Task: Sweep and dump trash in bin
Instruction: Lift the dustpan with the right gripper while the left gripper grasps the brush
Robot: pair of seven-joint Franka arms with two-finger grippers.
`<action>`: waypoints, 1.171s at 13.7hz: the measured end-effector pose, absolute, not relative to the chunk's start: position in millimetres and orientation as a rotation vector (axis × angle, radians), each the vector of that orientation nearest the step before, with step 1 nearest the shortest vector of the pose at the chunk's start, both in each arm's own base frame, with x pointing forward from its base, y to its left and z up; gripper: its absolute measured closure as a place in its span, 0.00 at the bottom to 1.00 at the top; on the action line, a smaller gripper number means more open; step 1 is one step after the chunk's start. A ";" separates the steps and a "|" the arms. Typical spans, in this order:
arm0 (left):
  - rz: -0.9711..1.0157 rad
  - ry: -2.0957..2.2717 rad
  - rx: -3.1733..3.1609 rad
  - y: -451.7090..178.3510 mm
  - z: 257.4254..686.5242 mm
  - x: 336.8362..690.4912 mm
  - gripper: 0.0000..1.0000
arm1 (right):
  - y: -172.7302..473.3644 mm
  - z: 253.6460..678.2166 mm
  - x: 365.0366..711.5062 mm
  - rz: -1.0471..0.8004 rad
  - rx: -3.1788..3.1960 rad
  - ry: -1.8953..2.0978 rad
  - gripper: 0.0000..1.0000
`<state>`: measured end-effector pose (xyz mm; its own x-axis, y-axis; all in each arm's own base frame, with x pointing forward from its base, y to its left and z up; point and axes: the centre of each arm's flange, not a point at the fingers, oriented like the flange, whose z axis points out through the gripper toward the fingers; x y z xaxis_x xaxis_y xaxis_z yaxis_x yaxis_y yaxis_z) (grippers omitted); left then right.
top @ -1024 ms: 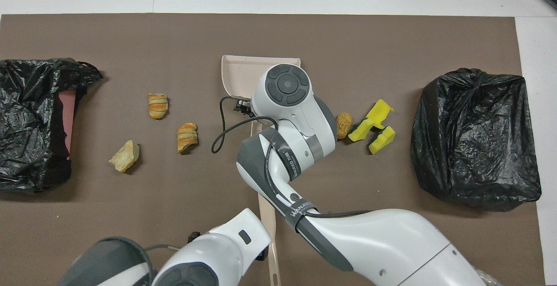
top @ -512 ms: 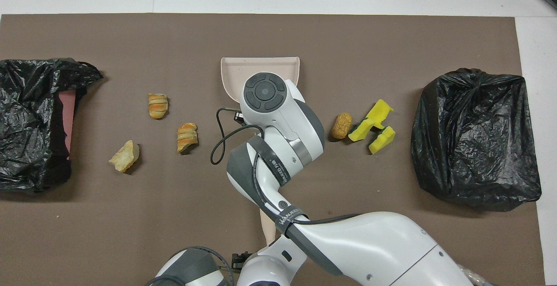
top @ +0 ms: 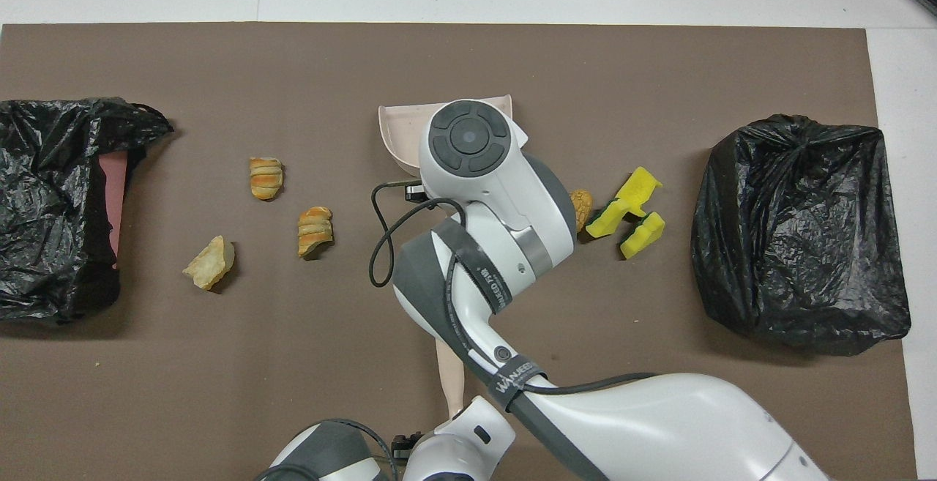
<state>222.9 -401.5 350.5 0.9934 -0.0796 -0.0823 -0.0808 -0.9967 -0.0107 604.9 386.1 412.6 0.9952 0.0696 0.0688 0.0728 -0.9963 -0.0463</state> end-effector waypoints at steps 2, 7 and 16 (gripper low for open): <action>0.144 0.110 -3.132 -402.3 350.8 222.0 0.26 | 349.0 435.5 613.7 -0.125 -3.083 -0.275 0.67; 0.144 0.113 -3.134 -402.7 350.9 221.7 0.73 | 293.4 444.1 604.0 -0.070 -3.047 -0.703 0.67; 0.156 0.006 -3.107 -369.9 396.4 285.8 0.73 | 222.4 429.8 624.2 -0.041 -2.692 -1.625 0.67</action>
